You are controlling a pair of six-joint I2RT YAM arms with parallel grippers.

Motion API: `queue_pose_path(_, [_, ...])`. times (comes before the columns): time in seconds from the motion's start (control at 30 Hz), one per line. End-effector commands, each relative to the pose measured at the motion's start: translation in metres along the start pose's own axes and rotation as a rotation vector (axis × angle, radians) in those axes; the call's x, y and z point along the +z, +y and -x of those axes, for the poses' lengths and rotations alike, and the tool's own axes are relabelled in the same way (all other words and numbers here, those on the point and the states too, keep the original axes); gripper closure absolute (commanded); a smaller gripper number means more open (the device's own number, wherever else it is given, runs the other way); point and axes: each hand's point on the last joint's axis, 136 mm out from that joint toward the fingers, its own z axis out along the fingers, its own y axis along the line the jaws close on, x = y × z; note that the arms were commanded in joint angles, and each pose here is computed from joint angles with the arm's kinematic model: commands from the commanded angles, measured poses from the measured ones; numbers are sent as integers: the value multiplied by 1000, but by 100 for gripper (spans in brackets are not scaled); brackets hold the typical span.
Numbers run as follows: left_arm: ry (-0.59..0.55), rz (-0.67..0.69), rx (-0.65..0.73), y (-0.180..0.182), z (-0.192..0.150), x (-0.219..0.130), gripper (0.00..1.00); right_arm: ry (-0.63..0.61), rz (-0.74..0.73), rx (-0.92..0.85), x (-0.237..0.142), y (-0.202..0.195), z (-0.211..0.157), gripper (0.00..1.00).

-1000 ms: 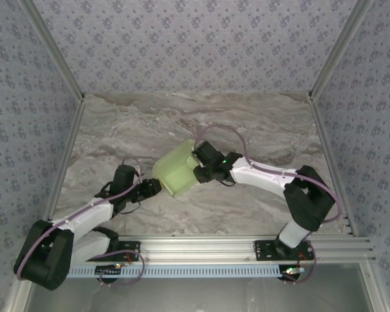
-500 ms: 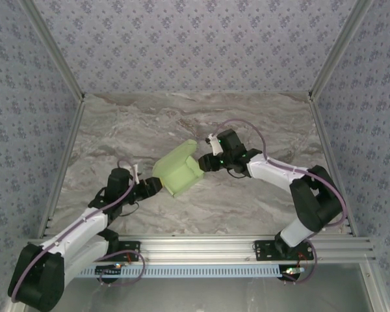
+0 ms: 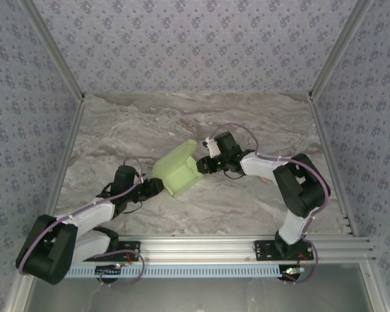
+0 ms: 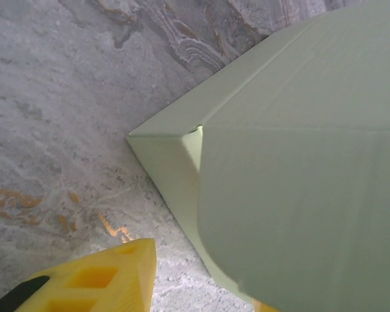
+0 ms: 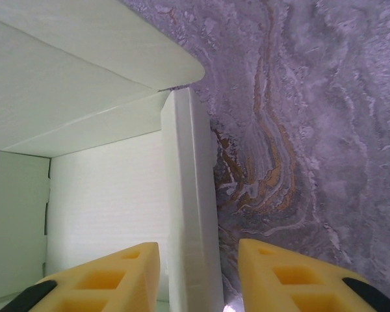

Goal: Fold the paper box

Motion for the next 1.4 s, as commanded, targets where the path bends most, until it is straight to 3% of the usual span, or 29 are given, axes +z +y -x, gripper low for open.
queue_pose_path(0.0, [-28, -49, 39, -19, 13, -1, 59, -9, 40, -3, 5, 4, 10, 65])
queue_pose_path(0.3, [-28, -44, 49, -20, 15, 0, 60, 15, 47, -10, 11, 6, 5, 80])
queue_pose_path(0.47, [-30, -39, 49, -19, 17, 2, 62, 30, -11, -43, 11, 3, 1, 83])
queue_pose_path(1.0, [-24, -49, 52, -22, 21, 13, 70, 108, -341, -197, 23, 4, -18, 83])
queue_pose_path(1.37, [-12, -56, 62, -24, 19, 17, 75, 213, -484, -257, 33, -1, -38, 82])
